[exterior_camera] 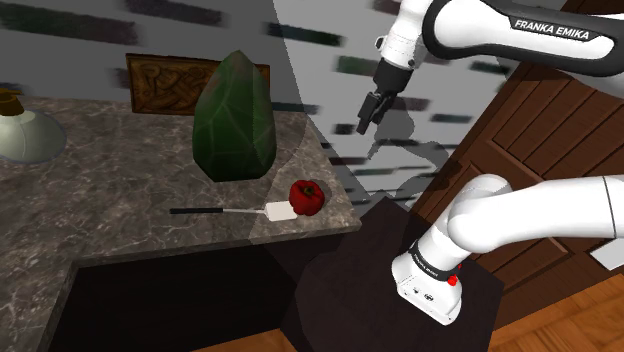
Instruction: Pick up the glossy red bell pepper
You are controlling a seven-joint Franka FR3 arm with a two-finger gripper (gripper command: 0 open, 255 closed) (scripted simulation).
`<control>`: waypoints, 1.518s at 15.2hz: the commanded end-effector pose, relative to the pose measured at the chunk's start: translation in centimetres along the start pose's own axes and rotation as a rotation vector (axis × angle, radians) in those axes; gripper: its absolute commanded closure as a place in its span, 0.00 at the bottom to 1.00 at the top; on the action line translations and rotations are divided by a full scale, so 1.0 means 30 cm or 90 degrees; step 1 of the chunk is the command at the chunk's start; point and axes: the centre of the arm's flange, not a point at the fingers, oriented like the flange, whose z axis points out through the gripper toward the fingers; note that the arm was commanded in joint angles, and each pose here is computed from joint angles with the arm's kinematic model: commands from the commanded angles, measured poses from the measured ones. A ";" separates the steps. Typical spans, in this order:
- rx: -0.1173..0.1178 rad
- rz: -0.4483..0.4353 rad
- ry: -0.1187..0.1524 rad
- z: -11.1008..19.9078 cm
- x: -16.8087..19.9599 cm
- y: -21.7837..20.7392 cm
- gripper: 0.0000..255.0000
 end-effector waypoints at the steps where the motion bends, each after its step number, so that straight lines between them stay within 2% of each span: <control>1: 0.006 0.008 -0.002 0.058 -0.004 -0.066 0.00; 15: 0.042 0.057 -0.019 0.418 0.004 -0.516 0.00; 23: 0.042 0.057 -0.019 0.551 0.001 -0.513 0.00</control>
